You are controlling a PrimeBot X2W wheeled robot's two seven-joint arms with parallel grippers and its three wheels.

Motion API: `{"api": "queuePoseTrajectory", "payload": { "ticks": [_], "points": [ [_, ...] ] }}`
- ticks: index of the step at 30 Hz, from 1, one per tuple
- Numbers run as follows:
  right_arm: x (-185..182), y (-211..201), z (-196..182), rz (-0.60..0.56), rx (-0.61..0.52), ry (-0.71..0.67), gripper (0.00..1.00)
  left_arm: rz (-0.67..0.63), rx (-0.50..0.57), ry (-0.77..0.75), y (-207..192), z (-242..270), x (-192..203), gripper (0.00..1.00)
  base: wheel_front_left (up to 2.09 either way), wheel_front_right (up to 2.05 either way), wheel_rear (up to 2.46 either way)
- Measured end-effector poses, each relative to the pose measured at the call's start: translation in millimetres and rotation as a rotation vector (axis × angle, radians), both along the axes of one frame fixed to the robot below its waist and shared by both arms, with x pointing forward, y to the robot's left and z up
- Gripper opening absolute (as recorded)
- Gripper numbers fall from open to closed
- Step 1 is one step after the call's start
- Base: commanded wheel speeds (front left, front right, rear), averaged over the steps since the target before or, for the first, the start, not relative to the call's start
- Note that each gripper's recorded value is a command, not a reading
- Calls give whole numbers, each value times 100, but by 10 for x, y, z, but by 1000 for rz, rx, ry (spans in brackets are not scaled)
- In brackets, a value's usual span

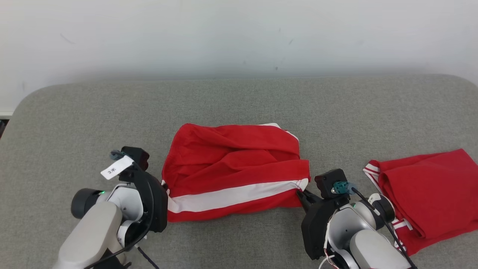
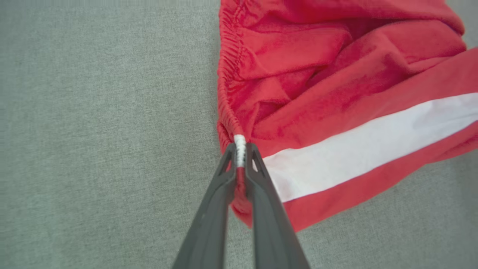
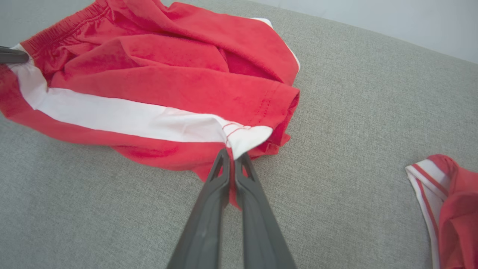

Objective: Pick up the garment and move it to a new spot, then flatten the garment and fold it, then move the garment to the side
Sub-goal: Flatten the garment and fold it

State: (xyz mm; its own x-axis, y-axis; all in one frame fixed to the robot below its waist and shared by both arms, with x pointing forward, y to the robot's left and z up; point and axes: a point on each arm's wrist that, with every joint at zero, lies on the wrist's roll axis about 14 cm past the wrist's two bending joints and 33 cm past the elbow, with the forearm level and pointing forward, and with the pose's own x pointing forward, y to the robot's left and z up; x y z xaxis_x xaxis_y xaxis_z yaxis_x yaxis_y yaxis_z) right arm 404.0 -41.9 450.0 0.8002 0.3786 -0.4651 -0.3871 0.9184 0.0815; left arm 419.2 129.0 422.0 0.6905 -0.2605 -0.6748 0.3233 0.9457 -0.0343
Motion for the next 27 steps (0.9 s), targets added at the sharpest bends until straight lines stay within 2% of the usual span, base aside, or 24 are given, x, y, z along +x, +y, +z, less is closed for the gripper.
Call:
{"api": "queuePoseTrajectory", "payload": {
  "ticks": [1, 6, 10, 11, 15, 20, 23, 27],
  "points": [
    [1, -3, 0, -1, 0, 0, 0, -2, 1, -5, -4, 20, 15, 0, 0, 0, 0],
    [60, -53, 78, -27, 24, -24, 0, -4, -30, -74, -54, 189, 114, 0, 0, 0, 0],
    [297, -134, 509, -85, 117, -155, 0, 49, -124, -269, -87, 751, 423, 0, 0, 0, 0],
    [297, -134, 509, -85, 117, -155, 0, 49, -124, -269, -87, 751, 423, 0, 0, 0, 0],
    [509, -255, 1192, -130, 225, -359, 0, 127, -323, -481, -180, 1437, 608, 0, 0, 0, 0],
    [446, -317, 1739, -110, 326, -519, 0, 197, -536, -620, -210, 1912, 567, 0, 0, 0, 0],
    [327, -435, 1873, -111, 361, -565, 0, 224, -639, -654, -226, 2023, 463, 0, 0, 0, 0],
    [168, -631, 1779, -129, 326, -553, 0, 230, -710, -675, -221, 2088, 319, 0, 0, 0, 0]
  ]
}}
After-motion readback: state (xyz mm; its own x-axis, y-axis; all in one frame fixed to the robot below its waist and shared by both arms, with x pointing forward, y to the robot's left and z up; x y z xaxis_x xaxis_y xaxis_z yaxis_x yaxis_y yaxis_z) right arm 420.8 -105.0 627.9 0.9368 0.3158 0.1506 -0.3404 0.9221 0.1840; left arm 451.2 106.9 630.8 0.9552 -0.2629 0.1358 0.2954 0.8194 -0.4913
